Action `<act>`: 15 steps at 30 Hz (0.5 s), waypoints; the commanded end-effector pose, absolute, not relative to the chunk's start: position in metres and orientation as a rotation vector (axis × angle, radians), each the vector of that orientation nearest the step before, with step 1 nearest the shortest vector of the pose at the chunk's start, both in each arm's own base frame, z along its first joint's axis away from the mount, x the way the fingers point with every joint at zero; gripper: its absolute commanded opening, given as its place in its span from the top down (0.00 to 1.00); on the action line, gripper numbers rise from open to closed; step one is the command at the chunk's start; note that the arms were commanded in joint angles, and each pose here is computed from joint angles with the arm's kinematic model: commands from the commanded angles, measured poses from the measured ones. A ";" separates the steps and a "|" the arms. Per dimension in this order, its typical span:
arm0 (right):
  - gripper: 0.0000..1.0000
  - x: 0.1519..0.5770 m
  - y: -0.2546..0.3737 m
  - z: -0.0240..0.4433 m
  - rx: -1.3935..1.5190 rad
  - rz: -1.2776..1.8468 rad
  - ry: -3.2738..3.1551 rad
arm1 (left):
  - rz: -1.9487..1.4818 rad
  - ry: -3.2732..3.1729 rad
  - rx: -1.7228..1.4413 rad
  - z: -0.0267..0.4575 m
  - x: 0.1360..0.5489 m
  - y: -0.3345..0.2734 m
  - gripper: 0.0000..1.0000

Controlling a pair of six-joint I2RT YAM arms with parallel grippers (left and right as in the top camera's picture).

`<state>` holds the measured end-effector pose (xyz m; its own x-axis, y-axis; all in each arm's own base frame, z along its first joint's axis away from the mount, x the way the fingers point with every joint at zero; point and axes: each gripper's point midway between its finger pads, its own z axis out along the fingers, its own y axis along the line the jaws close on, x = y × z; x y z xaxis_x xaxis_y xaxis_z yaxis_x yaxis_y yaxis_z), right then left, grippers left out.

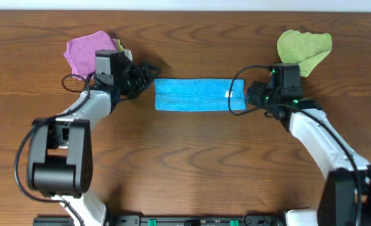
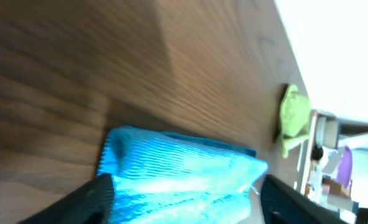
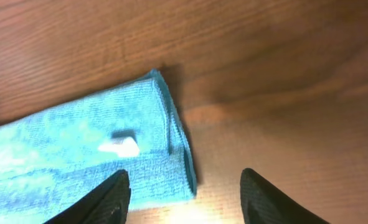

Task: Fold the cloth

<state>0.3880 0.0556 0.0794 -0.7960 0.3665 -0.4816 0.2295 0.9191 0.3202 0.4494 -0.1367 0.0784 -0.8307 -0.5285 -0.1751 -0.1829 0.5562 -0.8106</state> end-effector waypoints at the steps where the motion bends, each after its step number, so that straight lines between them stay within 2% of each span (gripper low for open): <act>1: 0.41 0.381 0.061 0.085 0.466 0.388 2.540 | -1.240 2.354 -0.499 0.106 0.450 -0.148 0.38; 3: 0.33 0.369 0.067 0.078 0.532 0.442 2.593 | -1.239 2.379 -0.497 0.103 0.445 -0.161 0.54; 7: 0.28 0.359 0.072 0.071 0.628 0.505 2.623 | -1.135 2.403 -0.471 0.095 0.442 -0.183 0.78; 11: 0.26 0.351 0.077 0.060 0.695 0.575 2.632 | -1.003 2.412 -0.446 0.086 0.442 -0.193 0.89; 15: 0.24 0.342 0.082 0.045 0.757 0.639 2.622 | -0.849 2.466 -0.455 0.063 0.438 -0.185 0.94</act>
